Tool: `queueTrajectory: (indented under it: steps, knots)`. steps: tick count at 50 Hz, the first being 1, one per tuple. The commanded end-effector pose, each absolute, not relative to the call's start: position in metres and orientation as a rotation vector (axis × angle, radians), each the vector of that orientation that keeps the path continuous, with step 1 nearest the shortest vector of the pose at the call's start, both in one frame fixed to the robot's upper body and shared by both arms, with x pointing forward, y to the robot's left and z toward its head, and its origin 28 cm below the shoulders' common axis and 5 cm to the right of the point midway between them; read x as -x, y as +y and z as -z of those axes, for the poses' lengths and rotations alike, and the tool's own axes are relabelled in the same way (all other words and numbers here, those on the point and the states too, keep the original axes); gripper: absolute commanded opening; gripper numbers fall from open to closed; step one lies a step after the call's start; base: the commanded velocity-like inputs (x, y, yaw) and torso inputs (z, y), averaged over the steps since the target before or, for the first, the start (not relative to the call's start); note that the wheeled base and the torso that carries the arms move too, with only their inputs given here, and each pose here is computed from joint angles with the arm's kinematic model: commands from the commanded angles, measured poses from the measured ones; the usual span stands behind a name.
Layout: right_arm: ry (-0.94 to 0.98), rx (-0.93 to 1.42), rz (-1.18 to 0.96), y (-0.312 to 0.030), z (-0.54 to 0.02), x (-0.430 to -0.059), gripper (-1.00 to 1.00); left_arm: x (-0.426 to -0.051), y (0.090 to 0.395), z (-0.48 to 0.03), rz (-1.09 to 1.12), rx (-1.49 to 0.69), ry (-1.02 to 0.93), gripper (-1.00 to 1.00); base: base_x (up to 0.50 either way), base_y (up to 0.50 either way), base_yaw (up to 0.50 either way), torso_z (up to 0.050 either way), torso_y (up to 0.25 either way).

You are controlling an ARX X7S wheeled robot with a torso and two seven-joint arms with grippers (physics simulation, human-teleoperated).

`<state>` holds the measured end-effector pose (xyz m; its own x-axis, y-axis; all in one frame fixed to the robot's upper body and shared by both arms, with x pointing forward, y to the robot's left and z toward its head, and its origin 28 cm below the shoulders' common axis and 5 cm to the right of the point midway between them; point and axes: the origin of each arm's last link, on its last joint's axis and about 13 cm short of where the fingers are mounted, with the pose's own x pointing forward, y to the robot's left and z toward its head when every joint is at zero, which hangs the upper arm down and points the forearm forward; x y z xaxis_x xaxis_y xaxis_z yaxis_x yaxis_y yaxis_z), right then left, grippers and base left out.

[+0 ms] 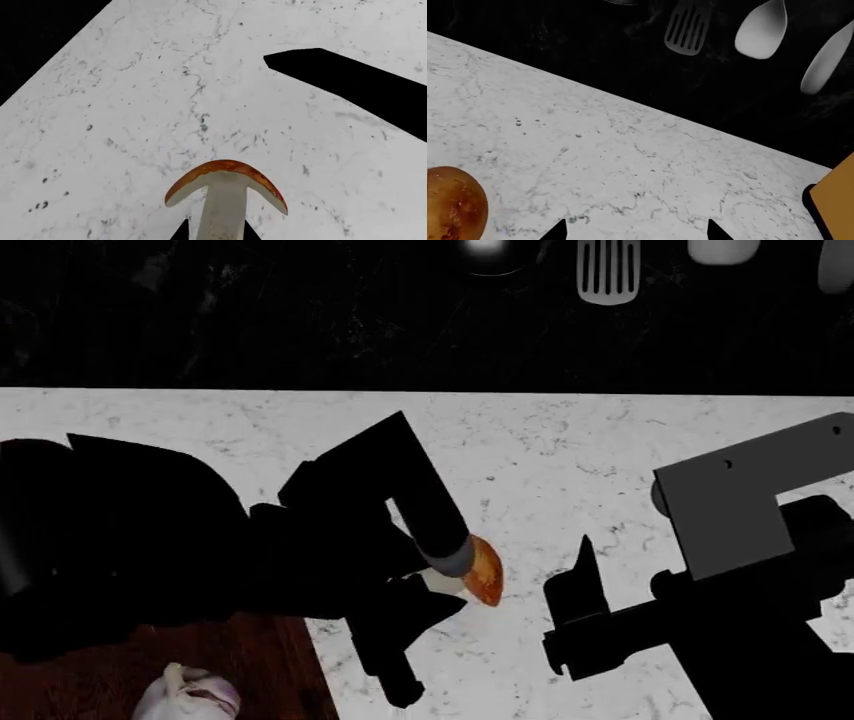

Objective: Clear the non-vegetable object off the cutting board and place the vegetables onto it.

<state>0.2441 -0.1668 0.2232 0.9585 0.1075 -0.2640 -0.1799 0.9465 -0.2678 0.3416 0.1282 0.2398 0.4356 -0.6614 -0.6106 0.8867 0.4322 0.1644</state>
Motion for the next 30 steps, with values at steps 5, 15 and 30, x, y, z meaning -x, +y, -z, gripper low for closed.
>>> queueTrajectory:
  steps: [5, 15, 30]
  knots:
    - [0.243, 0.297, -0.151, -0.165, -0.225, -0.244, 1.0, -0.319, 0.139, -0.279, 1.01, -0.531, 0.453, -1.0, 0.0, 0.0, 0.0, 0.0, 0.0]
    - [0.21, 0.298, -0.174, -0.158, -0.236, -0.253, 1.0, -0.28, 0.165, -0.308, 1.005, -0.533, 0.41, -1.0, 0.0, 0.0, 0.0, 0.0, 0.0]
    - [0.196, 0.323, -0.17, -0.158, -0.25, -0.254, 1.0, -0.257, 0.21, -0.337, 0.901, -0.507, 0.351, -1.0, 0.0, 0.0, 0.0, 0.0, 0.0]
